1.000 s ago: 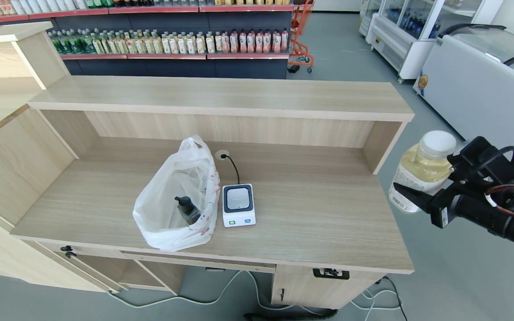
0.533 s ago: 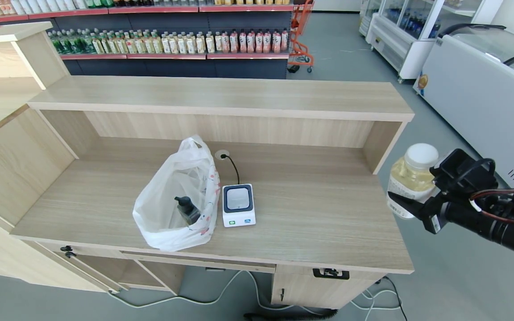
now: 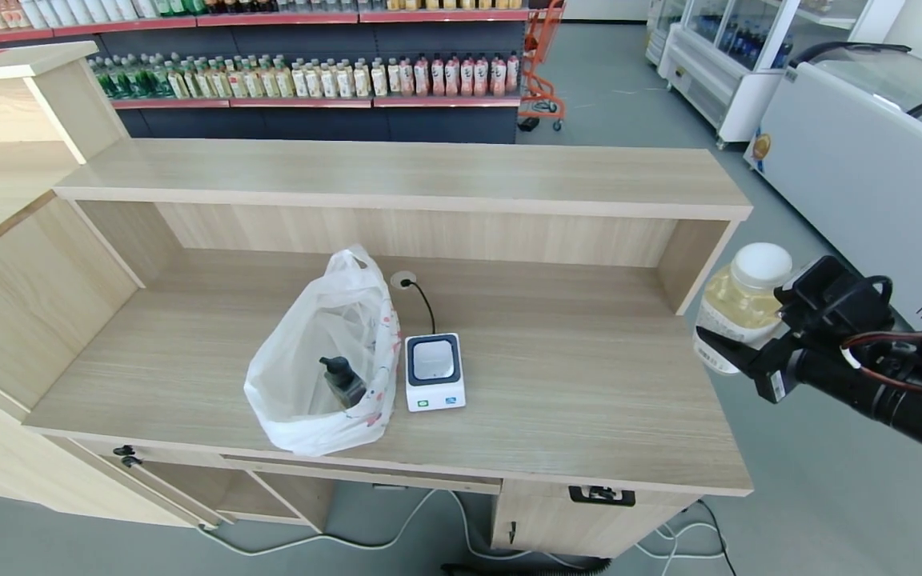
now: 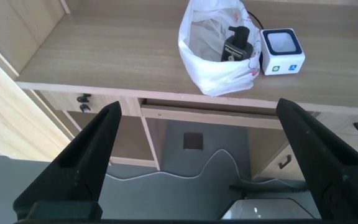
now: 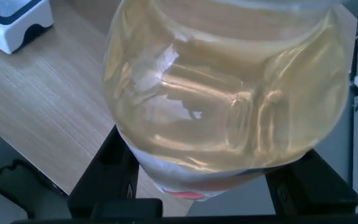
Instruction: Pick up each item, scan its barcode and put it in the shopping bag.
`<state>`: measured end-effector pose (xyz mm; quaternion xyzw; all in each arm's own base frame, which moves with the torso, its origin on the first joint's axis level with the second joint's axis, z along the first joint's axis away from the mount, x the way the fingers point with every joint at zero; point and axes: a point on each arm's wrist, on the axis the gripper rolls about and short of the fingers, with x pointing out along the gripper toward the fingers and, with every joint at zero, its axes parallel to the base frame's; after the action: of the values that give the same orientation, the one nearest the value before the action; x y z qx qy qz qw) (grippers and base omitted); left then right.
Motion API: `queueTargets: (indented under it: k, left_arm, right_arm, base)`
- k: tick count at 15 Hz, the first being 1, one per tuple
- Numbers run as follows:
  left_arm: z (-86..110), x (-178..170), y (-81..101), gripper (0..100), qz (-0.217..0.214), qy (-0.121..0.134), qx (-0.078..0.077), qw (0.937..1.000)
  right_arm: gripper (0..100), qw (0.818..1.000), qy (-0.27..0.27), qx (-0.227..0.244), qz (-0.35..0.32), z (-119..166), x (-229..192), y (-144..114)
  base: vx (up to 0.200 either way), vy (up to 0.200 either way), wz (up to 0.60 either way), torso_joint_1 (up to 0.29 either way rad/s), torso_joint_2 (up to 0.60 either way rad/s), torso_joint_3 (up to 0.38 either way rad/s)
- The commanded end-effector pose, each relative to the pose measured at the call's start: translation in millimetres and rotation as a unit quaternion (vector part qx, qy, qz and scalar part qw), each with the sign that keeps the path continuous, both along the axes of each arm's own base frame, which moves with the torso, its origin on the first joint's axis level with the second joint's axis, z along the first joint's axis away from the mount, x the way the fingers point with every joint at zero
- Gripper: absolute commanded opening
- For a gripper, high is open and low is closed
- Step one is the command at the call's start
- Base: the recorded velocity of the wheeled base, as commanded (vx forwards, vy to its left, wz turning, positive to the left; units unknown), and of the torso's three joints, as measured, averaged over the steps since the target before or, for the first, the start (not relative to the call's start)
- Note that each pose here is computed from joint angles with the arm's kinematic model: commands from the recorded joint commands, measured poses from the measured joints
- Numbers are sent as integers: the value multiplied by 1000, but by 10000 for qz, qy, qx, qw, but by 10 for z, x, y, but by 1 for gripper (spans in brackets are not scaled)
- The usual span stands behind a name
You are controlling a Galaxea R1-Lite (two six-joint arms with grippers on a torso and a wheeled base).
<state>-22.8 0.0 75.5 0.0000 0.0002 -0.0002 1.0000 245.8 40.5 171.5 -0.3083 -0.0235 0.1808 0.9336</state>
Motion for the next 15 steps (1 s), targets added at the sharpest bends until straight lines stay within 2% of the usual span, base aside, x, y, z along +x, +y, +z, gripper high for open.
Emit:
queueTargets:
  k: [1,6,9,11,14,15]
  left_arm:
    - [0,0,0,100,2,-2,0,10000]
    - [0,0,0,100,2,-2,8,10000]
    - [1,0,0,100,2,-10,23,10000]
    - [1,0,0,100,2,-10,23,10000]
    - [1,0,0,100,2,-10,23,10000]
    - [1,0,0,100,2,-10,31,10000]
  right_arm:
    - [0,10000,76,-6,24,-48,45,12]
    - [0,9999,-98,21,124,-23,280,87]
    - [0,9973,-539,90,492,-19,630,241]
    - [0,9960,-579,96,675,-55,751,349]
    - [0,9891,-625,-166,1321,-217,929,457]
    - [0,9872,-623,-211,1452,-289,964,465]
  base:
    - [0,200,0,12,7,2]
    - [0,200,0,0,2,1]
    - [0,200,0,-1,1,1]
    - [0,200,0,5,5,2]
    - [0,200,0,4,4,4]
    - [0,0,0,0,0,0]
